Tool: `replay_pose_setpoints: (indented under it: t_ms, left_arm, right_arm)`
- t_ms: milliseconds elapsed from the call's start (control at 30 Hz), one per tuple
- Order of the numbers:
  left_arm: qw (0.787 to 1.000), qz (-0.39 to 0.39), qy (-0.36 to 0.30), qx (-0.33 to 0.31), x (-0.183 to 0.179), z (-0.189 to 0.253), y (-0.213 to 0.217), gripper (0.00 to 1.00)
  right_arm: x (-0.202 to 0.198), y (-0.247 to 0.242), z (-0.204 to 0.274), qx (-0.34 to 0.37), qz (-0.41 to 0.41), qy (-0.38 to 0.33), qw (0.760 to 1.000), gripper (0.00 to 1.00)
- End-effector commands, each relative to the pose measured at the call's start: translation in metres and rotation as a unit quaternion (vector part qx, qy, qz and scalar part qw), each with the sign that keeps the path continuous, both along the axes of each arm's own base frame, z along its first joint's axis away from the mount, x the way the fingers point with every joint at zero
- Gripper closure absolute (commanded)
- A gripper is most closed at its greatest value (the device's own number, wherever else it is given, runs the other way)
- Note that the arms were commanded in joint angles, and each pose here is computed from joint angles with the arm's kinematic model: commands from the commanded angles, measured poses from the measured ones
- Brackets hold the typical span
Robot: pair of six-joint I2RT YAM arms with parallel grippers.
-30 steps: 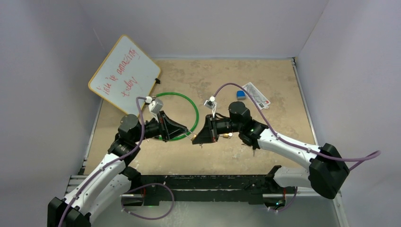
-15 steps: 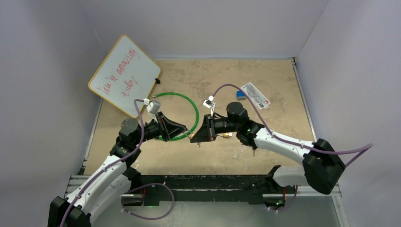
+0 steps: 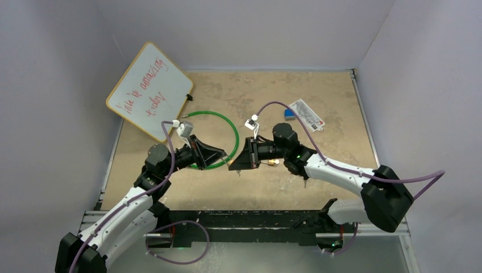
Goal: Lock with the key
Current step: Lock the lock.
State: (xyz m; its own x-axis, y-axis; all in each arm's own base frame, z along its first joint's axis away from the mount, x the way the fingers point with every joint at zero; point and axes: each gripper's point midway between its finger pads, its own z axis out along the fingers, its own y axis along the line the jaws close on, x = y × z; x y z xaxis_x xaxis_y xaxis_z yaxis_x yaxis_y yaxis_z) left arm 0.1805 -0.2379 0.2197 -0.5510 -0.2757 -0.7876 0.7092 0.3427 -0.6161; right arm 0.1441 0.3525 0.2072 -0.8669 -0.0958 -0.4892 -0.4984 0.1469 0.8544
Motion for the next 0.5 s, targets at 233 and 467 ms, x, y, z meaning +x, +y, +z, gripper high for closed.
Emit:
replay_pose_setpoints:
  t_ms: [233,467]
  left_arm:
    - [0.999,0.028,0.019,0.012,-0.006,0.018,-0.004,0.53]
    - [0.989,0.133,0.027,-0.055,0.021,0.042,0.014,0.30]
  right_arm:
    - [0.044,0.005,0.040,0.067,-0.128,-0.082,0.986,1.00]
    - [0.023,-0.010,0.044,0.096,-0.120,-0.073,0.985,1.00]
